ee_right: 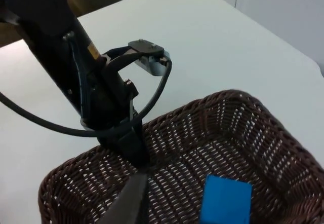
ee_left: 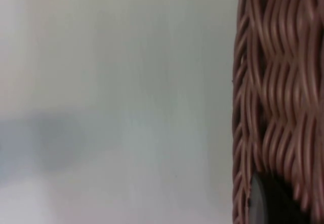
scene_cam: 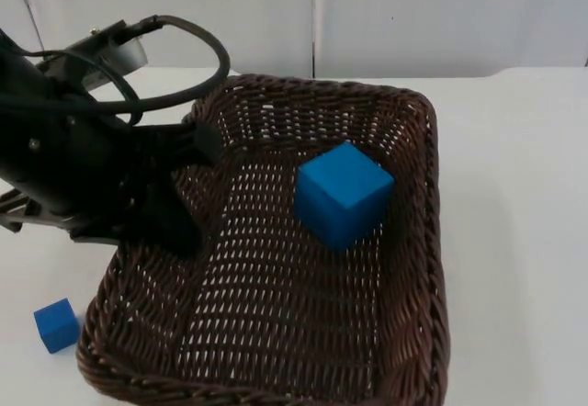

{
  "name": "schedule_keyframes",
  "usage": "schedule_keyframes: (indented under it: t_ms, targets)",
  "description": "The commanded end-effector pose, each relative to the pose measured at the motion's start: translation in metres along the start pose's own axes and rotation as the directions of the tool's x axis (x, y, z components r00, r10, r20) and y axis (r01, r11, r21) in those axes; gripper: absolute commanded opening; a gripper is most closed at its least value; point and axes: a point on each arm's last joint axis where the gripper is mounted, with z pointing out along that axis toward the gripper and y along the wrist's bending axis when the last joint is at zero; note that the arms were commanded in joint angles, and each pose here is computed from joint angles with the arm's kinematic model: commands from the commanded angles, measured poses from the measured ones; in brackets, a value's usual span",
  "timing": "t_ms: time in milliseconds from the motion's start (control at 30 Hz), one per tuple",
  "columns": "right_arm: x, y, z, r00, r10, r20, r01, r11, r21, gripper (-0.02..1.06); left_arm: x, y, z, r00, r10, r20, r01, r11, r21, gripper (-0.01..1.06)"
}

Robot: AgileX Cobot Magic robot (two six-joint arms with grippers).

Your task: Pick up the basket with the left hand and place the largest block into the basket with the right hand.

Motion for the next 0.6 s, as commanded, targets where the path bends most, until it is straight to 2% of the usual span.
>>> schedule_keyframes:
  t_ms: [0, 200, 333, 567]
  targets:
    - [0.002, 0.001, -0.001, 1.0, -0.011, 0.002, 0.011, 1.0, -0.001, 1.05, -0.004, -0.002, -0.004, 0.998, -0.02, 0.055, 0.02, 1.0, 0.011, 0.0]
    - [0.002, 0.001, 0.0, 1.0, -0.012, 0.003, 0.012, 1.0, 0.0, 1.05, -0.01, 0.0, -0.001, 0.994, -0.031, 0.1, 0.032, 0.999, -0.005, 0.0]
    - [0.002, 0.001, 0.0, 1.0, -0.012, 0.003, 0.012, 1.0, 0.0, 1.05, -0.018, 0.001, 0.01, 0.997, -0.023, 0.07, 0.023, 1.0, -0.001, 0.0]
    - [0.003, 0.002, 0.0, 1.0, -0.01, -0.008, 0.01, 1.0, -0.004, 1.05, -0.05, 0.005, 0.051, 0.999, -0.033, 0.043, 0.032, 0.999, 0.04, 0.0]
